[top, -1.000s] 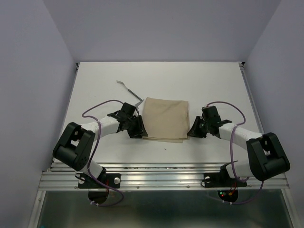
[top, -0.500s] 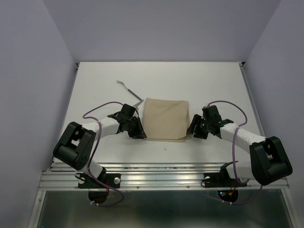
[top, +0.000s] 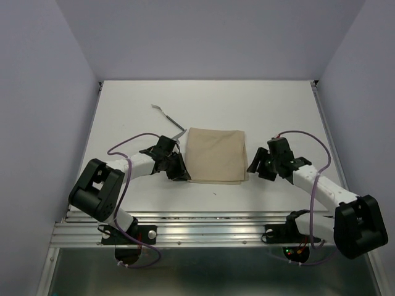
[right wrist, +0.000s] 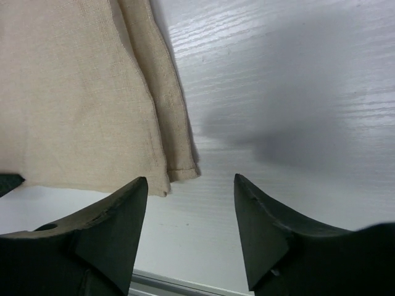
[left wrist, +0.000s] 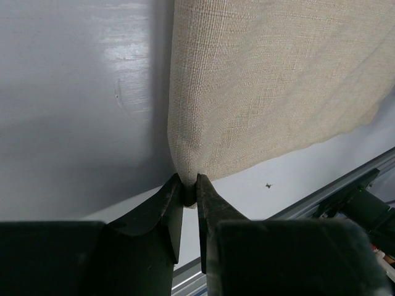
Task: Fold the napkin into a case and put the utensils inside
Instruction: Pick up the top corner of the square-folded napkin from the center of the board.
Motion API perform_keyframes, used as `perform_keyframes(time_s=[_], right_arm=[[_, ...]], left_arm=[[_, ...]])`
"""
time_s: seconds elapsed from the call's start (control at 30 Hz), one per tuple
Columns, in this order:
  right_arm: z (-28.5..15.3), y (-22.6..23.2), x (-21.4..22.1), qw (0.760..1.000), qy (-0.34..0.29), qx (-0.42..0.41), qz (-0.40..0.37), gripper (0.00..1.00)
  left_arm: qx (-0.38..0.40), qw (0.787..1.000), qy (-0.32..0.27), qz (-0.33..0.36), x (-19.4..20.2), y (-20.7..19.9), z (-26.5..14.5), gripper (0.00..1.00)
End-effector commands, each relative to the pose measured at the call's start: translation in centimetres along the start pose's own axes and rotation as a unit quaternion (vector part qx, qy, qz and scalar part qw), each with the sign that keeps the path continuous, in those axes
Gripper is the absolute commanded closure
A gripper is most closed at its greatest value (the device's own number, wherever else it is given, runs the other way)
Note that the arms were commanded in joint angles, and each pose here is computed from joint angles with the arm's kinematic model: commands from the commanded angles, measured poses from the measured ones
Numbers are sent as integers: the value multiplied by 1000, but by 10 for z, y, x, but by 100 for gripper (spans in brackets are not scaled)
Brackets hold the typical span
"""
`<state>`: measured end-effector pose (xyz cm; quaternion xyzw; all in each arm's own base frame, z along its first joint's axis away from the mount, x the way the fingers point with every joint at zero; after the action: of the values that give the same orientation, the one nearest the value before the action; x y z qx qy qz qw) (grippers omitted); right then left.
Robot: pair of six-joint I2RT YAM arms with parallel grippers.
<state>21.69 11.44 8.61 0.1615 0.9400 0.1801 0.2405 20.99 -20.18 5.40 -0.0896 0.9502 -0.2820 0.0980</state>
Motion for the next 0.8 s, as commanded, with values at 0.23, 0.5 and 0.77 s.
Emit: perform_keyframes(time_s=[0.23,0.5,0.77], right_arm=[[30,18,14,997,63,-29,-28,35],[38,14,21,998,60,-5,-30,53],[37,6,17,999,38,26,-20,82]], left_arm=[[15,1000,-8,6,-2,-5,-6,75],[19,1000,-8,8,-3,-8,-7,75],[27,999,-13,14,-2,-12,-13,43]])
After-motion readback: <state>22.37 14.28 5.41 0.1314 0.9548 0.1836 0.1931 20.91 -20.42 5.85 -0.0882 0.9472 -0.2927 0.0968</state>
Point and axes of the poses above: each gripper's point midway between its finger pads, its own z axis out along the fingers, its own y axis along the line the jaws close on, x = y × z, the point moved 4 cm from there along -z, back along the fingers, and after that the axes turned 1 degree about -z, right-handed, at the moved point
